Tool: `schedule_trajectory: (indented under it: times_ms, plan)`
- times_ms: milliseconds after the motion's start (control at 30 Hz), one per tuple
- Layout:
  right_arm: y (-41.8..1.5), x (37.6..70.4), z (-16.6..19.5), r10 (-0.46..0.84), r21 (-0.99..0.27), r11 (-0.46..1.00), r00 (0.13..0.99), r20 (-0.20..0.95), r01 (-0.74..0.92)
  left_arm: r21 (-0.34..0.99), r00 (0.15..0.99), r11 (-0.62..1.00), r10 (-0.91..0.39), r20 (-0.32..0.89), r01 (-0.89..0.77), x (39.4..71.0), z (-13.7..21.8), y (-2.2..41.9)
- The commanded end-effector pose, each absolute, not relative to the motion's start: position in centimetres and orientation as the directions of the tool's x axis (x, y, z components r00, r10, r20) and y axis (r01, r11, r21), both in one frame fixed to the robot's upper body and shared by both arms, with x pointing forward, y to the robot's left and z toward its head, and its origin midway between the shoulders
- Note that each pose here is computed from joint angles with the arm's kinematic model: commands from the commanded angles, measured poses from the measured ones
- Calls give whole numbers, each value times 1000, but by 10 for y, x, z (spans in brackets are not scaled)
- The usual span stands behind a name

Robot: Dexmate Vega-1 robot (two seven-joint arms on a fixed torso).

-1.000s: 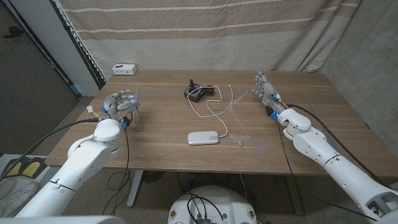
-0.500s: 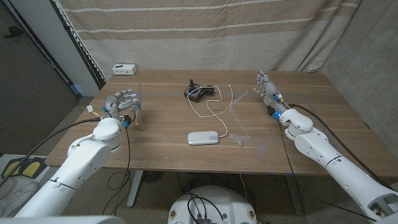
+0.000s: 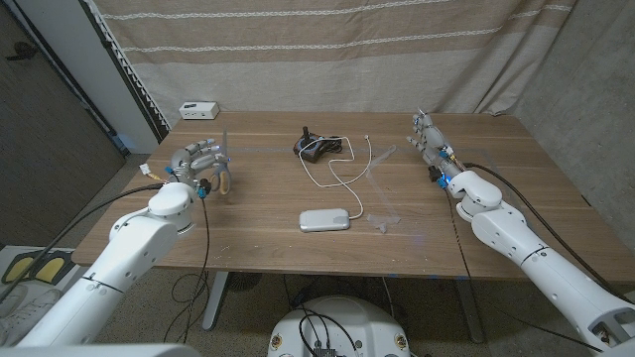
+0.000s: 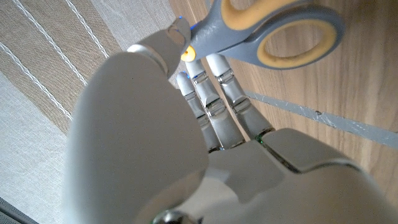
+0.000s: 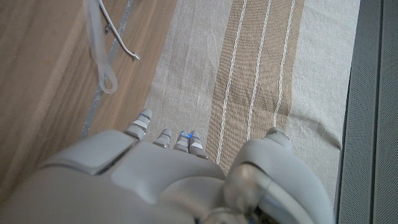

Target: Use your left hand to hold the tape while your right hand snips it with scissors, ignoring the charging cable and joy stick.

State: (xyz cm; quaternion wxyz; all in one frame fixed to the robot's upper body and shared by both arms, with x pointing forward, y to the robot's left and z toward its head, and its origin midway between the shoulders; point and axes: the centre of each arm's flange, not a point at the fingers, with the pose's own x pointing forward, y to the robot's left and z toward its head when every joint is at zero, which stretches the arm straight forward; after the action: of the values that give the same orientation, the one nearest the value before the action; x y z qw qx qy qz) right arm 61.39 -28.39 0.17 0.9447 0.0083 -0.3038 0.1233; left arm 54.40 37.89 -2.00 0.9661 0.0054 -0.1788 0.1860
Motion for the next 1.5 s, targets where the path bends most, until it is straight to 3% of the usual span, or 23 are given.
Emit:
schedule_trajectory:
  times_ms: [33,800,1500]
  plan:
    - [-287,613,15,229,-75,970,771,594,-230,-102,888,951,309,340,-292,557,-10,376]
    - [-278,609,7,244,-57,963,767,594,-263,-250,919,956,233,319,-155,564,-14,367]
    - [-279,608,7,236,-48,964,756,610,-262,-329,942,944,105,319,6,590,-9,343]
